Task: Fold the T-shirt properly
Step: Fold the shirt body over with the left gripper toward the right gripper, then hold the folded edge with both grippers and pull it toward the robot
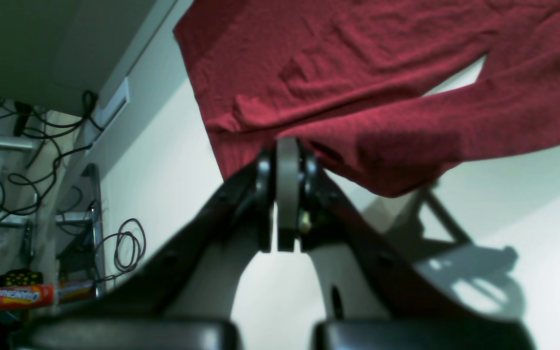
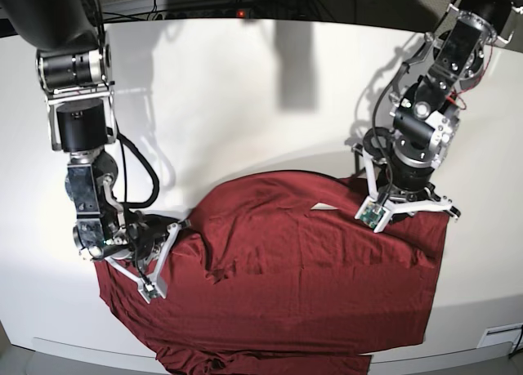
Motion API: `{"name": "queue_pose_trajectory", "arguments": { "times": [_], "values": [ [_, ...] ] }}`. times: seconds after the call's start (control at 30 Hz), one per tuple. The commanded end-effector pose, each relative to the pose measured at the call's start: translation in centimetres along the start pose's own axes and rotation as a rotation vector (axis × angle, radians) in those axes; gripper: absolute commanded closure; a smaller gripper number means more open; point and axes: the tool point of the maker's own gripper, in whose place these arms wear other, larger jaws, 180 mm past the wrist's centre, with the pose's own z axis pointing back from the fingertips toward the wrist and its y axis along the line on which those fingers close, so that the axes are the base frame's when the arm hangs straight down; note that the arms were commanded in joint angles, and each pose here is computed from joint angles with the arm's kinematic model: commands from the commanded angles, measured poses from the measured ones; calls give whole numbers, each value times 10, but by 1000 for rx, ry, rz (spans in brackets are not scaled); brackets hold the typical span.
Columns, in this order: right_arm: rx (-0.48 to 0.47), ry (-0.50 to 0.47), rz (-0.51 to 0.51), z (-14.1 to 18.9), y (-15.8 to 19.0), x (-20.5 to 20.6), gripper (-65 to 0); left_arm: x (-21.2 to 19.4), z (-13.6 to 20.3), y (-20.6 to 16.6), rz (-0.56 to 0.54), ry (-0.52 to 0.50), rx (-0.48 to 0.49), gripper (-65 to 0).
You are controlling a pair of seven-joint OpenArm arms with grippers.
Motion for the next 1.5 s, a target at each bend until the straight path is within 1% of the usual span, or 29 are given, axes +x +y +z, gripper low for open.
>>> {"name": "queue_pose_trajectory", "arguments": {
  "times": [0.0, 0.23, 0.33, 0.5, 0.63, 0.73, 0.9, 1.03, 1.13, 1.23, 1.37, 1.47],
  "values": [
    [-25, -81, 4, 11, -12, 31, 0, 17, 0, 18, -2, -55, 53, 0],
    [-69, -134, -24, 14, -22, 45, 0, 40, -4, 35, -1, -119, 89, 0],
    [-78, -146, -34, 14, -23, 47, 0, 46, -7, 49, 29, -132, 136, 0],
    [-106, -168, -62, 15, -28, 51, 0, 39, -26, 62, 16, -90, 165, 0],
    [-111, -179, -62, 18, -31, 57, 0, 30, -42, 70, 9, -55, 175, 0],
    [-126, -196, -69, 21, -37, 68, 0, 28, -52, 76, 14, -45, 179, 0],
    [-149, -217, -86, 27, -50, 86, 0, 17, -67, 85, 26, 3, 182, 0],
    [-146, -216, -119, 21, -58, 95, 0, 7, -76, 88, 27, 37, 182, 0],
    [-136, -189, -145, 10, -59, 99, 0, -4, -83, 89, 31, 62, 174, 0],
    [-138, -169, -137, 1, -56, 105, 0, -15, -89, 85, 30, 85, 158, 0],
    [-115, -182, -131, -5, -40, 118, 0, -27, -96, 81, 48, 111, 127, 0],
    [-127, -216, -147, -6, -37, 126, 0, -30, -100, 81, 39, 108, 121, 0]
  ]
}}
